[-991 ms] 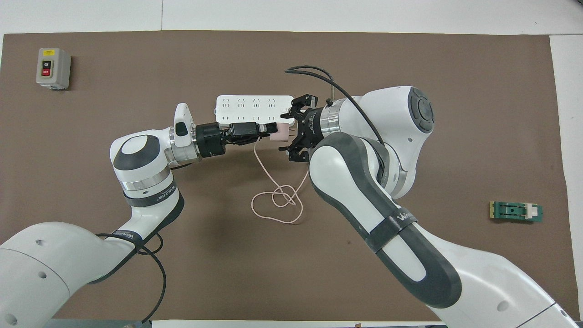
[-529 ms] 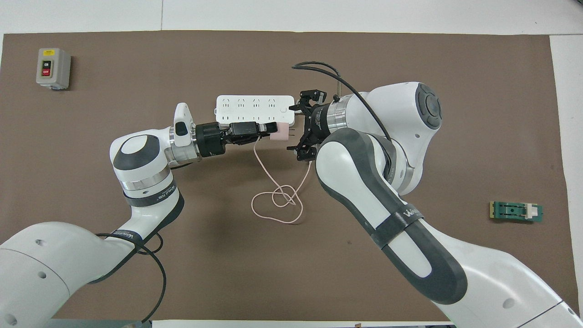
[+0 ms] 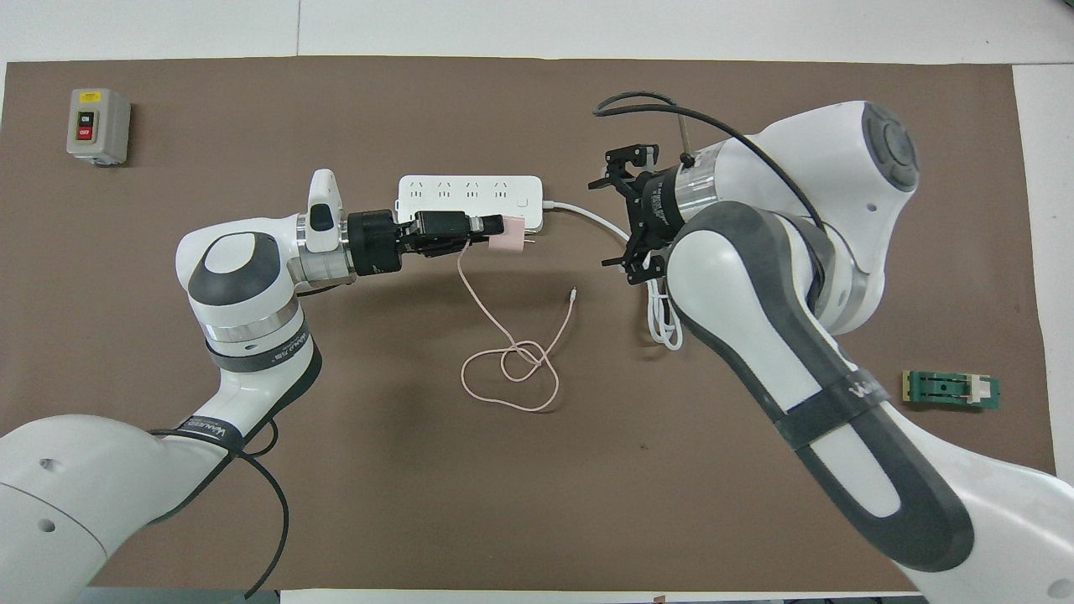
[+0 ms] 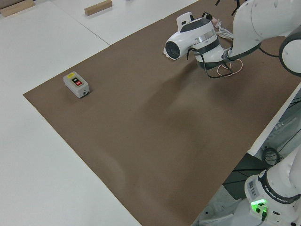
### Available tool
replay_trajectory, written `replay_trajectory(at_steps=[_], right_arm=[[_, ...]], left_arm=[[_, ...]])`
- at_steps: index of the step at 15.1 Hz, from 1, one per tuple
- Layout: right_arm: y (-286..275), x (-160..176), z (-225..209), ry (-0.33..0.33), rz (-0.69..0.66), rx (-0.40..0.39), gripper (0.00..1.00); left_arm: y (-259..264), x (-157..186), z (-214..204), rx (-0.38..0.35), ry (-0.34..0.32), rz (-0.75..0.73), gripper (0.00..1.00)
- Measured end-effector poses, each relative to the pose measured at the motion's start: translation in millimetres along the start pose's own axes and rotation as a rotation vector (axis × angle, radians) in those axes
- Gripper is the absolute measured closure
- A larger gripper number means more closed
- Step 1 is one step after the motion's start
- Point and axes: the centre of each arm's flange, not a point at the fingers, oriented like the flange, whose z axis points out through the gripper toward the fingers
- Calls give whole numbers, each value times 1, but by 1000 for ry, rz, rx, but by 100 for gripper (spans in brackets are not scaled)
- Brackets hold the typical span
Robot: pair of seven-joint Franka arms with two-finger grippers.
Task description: Plug charger into power strip
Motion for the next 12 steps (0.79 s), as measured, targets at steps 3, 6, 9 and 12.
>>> replay_trajectory(at_steps=[3,6,9,12], right_arm=[[17,14,-33,92,-194,-101,0],[33,17,-65,164,-391,-191,0],[50,15,-108,218,-583,-250,0],[67,7,-146,252,-743,-297,0]], left_arm=[[24,2,-13,87,-27,-10,68],[54,5,-36,211,-61,-29,68],[87,6,-65,386,-77,-47,68],[106,2,-96,600,-123,-65,68]])
